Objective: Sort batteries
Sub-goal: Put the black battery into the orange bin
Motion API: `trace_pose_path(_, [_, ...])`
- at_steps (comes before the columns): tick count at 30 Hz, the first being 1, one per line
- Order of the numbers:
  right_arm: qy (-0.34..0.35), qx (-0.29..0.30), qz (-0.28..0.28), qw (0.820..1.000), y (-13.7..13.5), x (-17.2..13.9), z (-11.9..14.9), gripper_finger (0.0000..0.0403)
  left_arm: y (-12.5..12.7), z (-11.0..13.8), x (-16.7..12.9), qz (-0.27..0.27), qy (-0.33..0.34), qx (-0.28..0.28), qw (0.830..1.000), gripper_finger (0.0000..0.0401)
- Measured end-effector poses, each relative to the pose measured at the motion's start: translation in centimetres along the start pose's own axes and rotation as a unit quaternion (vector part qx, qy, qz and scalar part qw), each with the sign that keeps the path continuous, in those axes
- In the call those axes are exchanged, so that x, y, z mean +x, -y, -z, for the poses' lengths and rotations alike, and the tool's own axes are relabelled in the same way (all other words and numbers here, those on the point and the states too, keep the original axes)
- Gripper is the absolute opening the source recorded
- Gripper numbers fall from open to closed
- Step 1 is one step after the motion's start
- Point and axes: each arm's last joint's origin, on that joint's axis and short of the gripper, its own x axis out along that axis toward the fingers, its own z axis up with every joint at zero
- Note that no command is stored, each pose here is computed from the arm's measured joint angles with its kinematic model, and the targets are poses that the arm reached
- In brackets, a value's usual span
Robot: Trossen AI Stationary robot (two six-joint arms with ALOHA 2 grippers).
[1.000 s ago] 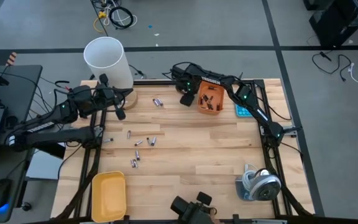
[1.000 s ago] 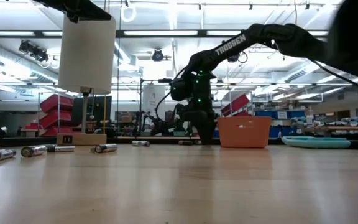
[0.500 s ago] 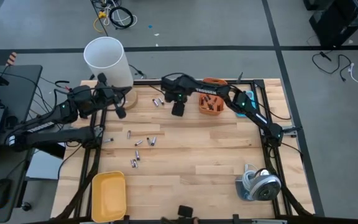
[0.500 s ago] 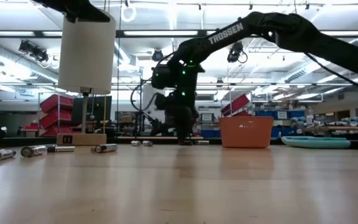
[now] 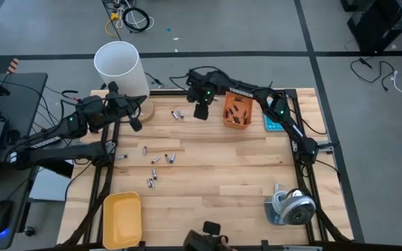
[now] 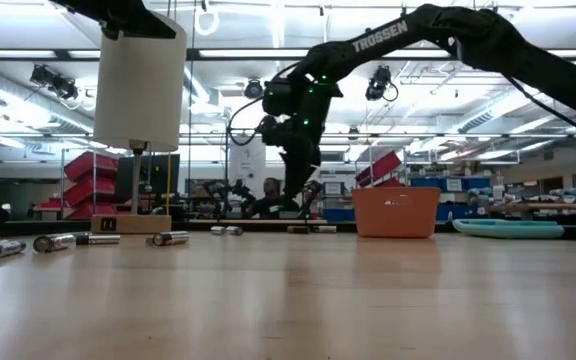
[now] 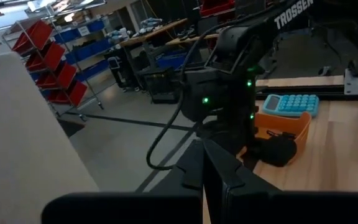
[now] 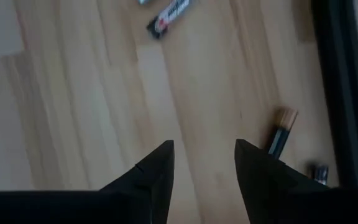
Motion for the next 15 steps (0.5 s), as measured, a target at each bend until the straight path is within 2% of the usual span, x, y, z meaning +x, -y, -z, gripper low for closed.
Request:
trace_pose_path(4, [-0.01,0.007,-0.024,1.0,0.0,-0.9,1.5,0.0155,0.0,0.0,0.0,0.0,0.0,-0.002,1.0,0.0001])
trace_pose_path(9, [0.032,0.005,-0.011,0.999,-1.5,-3.8,4.3,0.0155,0.0,0.0,0.0,0.0,0.001,-0.002,1.0,0.0001])
trace_pose_path(12, [0.107,0.017,0.021,0.994,-2.3,-4.8,5.8,0.0155,0.0,-0.1,0.0,-0.002,0.005,-0.004,1.0,0.0001])
trace_pose_path(15, [0.222,0.011,0.064,0.973,-2.6,-5.0,5.8,0.0155,-0.1,-0.3,0.0,-0.004,0.017,-0.008,1.0,0.0001])
